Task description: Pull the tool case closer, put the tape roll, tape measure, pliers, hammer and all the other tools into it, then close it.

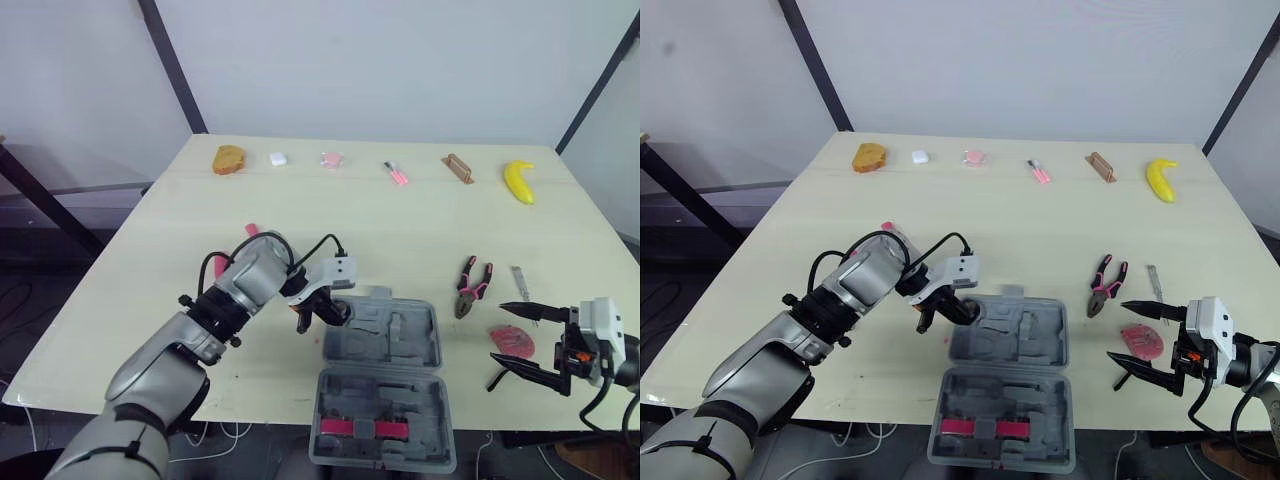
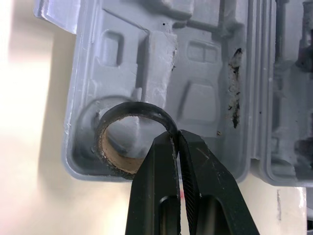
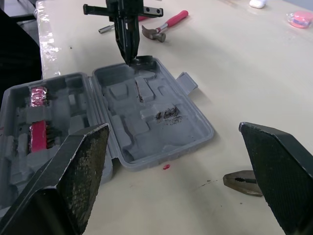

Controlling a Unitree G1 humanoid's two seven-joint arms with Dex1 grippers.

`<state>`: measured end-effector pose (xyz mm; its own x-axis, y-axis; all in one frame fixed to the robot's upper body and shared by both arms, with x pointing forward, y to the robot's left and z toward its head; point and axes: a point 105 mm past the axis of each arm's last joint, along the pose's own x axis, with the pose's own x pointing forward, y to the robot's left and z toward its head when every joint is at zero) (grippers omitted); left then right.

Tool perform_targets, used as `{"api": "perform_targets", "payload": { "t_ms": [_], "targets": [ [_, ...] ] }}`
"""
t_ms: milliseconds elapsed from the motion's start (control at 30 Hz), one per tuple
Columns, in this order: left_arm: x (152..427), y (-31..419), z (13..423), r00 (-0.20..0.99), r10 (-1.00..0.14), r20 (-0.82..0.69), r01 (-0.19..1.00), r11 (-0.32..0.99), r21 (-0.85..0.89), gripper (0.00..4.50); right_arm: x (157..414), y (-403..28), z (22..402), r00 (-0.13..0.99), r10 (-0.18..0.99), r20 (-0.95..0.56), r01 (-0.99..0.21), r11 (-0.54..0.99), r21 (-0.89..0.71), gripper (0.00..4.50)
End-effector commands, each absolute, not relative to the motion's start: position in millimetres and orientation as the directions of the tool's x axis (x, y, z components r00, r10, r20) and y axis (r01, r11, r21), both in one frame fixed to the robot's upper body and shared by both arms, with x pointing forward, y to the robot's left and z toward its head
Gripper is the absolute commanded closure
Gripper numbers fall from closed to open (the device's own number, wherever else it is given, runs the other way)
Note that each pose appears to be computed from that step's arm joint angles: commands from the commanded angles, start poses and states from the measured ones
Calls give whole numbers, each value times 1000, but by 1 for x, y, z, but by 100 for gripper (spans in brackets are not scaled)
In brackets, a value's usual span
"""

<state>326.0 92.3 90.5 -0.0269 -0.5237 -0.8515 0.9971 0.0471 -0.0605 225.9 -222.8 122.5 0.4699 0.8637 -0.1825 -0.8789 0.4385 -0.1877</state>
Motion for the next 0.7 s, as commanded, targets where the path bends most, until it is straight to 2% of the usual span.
{"api": "perform_targets", "payload": {
  "t_ms": [33, 700],
  "targets": [
    [331, 88, 95, -12, -528, -849, 999, 29, -32, 443, 224, -227, 131, 483, 859, -172, -867, 440, -235, 0],
    [340, 94, 89, -11, -514, -858, 998, 47, -41, 443, 221, -230, 125, 477, 857, -193, -870, 430, -242, 0]
  ]
}}
